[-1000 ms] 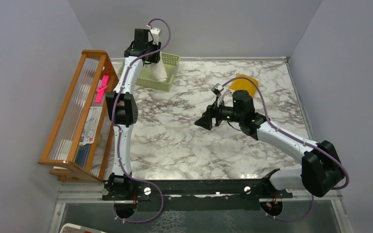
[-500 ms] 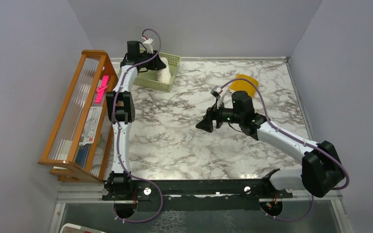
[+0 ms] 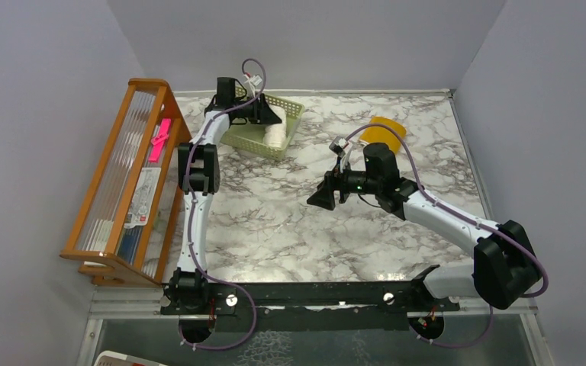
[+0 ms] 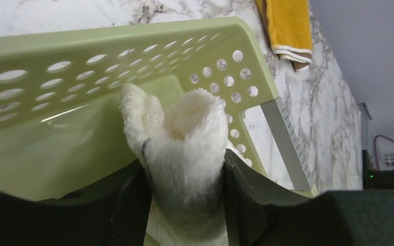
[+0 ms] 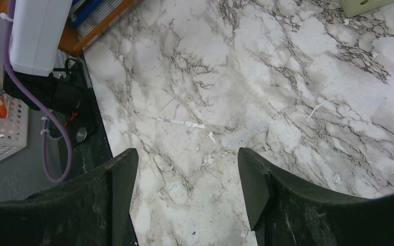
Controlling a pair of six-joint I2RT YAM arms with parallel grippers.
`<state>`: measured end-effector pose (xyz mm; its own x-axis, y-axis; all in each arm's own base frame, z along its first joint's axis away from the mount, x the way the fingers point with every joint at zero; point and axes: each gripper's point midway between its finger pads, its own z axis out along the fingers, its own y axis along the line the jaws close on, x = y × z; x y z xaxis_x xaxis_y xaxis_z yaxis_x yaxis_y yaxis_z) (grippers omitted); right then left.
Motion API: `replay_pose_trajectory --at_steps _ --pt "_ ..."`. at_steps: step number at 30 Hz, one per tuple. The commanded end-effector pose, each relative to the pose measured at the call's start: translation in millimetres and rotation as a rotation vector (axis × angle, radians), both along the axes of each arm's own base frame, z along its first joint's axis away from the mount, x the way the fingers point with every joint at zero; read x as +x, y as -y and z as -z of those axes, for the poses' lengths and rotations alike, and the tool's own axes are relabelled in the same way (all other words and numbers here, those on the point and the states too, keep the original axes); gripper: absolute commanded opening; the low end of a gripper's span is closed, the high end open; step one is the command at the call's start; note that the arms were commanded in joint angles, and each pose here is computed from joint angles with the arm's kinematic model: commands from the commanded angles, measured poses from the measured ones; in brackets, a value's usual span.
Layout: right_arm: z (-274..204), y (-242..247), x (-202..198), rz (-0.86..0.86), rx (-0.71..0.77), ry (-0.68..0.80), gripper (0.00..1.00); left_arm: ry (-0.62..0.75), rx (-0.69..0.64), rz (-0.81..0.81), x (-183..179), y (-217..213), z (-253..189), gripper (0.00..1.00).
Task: Roll the towels
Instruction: Place the towel in the bin.
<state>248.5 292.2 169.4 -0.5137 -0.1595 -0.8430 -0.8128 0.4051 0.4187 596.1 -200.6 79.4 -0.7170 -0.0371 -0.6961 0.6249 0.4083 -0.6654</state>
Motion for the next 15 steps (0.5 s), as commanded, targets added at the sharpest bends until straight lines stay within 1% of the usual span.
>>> replay_pose_trajectory --at_steps 1,3,4,5,8,11,15 --pt "2.0 -1.8 -6.6 -0.038 0.0 0.001 0.72 -0.037 -0.03 0.039 -5.7 21.3 14.2 0.61" --pt "3.3 -1.4 -6.8 -0.038 -0.003 -0.001 0.72 -0.037 -0.007 -0.005 1.0 23.6 18.3 0.82" --pt "3.4 -1.5 -6.6 -0.037 -0.003 -0.002 0.72 -0.041 0.006 -0.04 6.2 23.1 20.3 0.95" --pt "3.7 -1.6 -6.7 -0.038 -0.004 -0.003 0.72 -0.046 0.024 -0.079 12.0 20.5 22.6 0.99" --pt "4.0 -1.7 -6.4 -0.04 -0.007 -0.003 0.72 -0.032 0.091 -0.202 28.9 6.0 21.7 0.99" --pt "4.2 -1.7 -6.8 -0.043 -0.008 -0.003 0.72 -0.021 0.158 -0.317 40.8 -19.4 19.2 0.99" --pt "6.6 -2.1 -7.3 -0.047 -0.01 -0.009 0.72 -0.013 0.203 -0.407 46.1 -55.7 12.3 0.99"
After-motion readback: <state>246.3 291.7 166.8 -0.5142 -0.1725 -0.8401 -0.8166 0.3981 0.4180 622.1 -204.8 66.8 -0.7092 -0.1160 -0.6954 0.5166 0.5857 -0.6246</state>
